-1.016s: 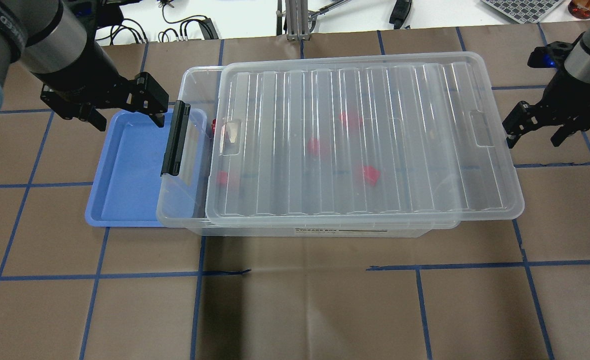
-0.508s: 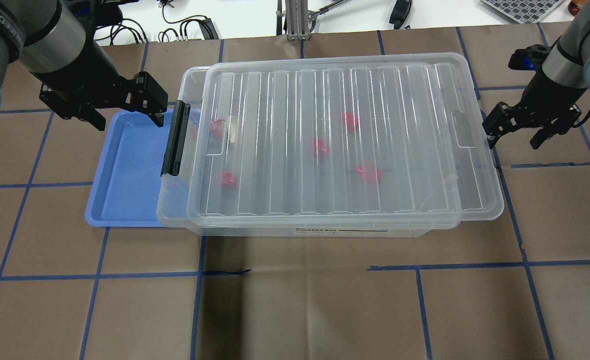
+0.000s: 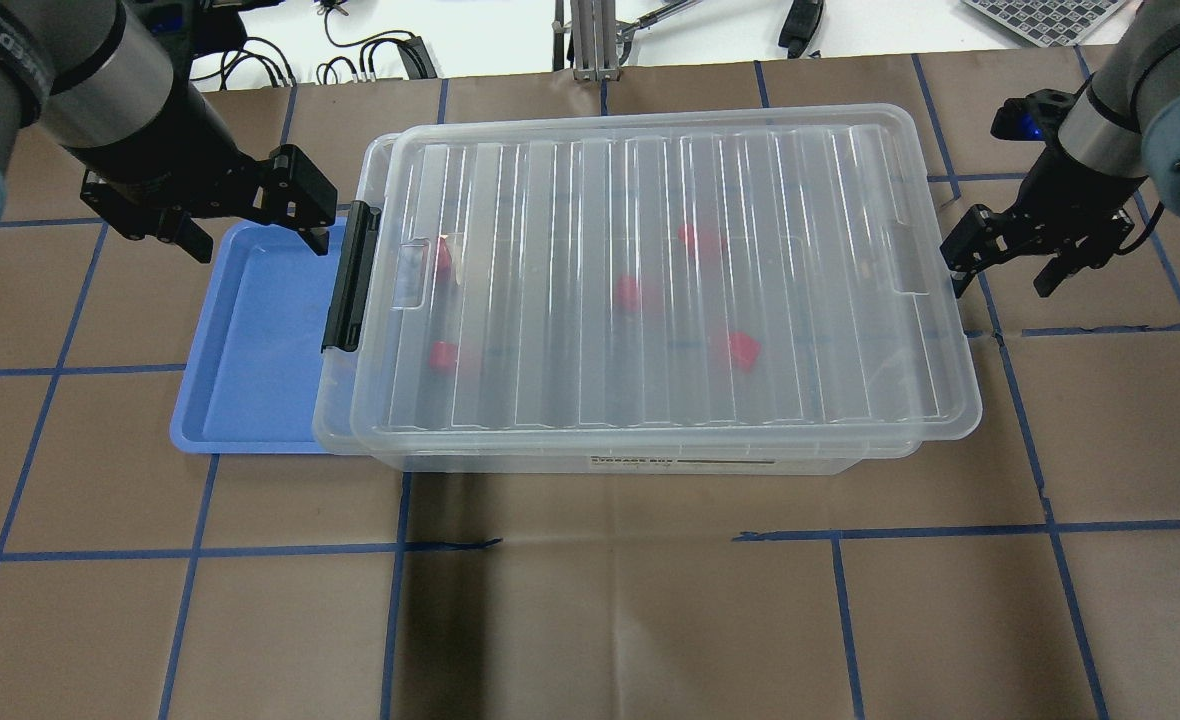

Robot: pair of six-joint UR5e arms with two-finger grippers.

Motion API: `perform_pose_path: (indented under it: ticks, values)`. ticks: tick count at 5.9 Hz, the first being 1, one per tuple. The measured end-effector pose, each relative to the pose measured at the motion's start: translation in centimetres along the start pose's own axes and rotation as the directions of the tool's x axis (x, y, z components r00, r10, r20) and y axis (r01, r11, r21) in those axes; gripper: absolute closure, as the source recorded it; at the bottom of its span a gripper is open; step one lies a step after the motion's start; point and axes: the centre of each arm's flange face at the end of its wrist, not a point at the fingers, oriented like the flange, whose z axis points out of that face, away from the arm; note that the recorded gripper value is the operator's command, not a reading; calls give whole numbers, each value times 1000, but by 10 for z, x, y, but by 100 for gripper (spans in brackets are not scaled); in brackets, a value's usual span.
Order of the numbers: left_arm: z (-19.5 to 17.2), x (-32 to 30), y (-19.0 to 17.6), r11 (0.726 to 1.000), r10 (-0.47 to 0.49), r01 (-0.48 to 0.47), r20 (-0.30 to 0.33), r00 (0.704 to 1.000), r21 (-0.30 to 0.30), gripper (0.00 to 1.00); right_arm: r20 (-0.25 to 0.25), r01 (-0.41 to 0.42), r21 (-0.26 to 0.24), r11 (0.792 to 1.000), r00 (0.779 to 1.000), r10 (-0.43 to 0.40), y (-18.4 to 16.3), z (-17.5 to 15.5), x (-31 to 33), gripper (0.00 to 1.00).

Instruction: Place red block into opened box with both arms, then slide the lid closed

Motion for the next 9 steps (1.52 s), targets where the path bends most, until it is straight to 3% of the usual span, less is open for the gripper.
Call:
perform_pose_path:
  ticks: [3,4,6,9]
  values:
    - [0,0,0,1000,-1,1,0,1000,0,2,-32,22,19,1000,999,-21,-4,-11,5,0]
    - [0,0,0,1000,-1,1,0,1000,0,2,-72,33,40,999,997,-30,-7,-29,12,0]
    - [0,0,0,1000,1,-1,3,1000,-1,2,-140,31,100,995,990,-17,0,-95,9,0]
    - [0,0,1,1000,3,-3,6,1000,0,2,-99,-34,141,989,994,49,34,-164,-64,0]
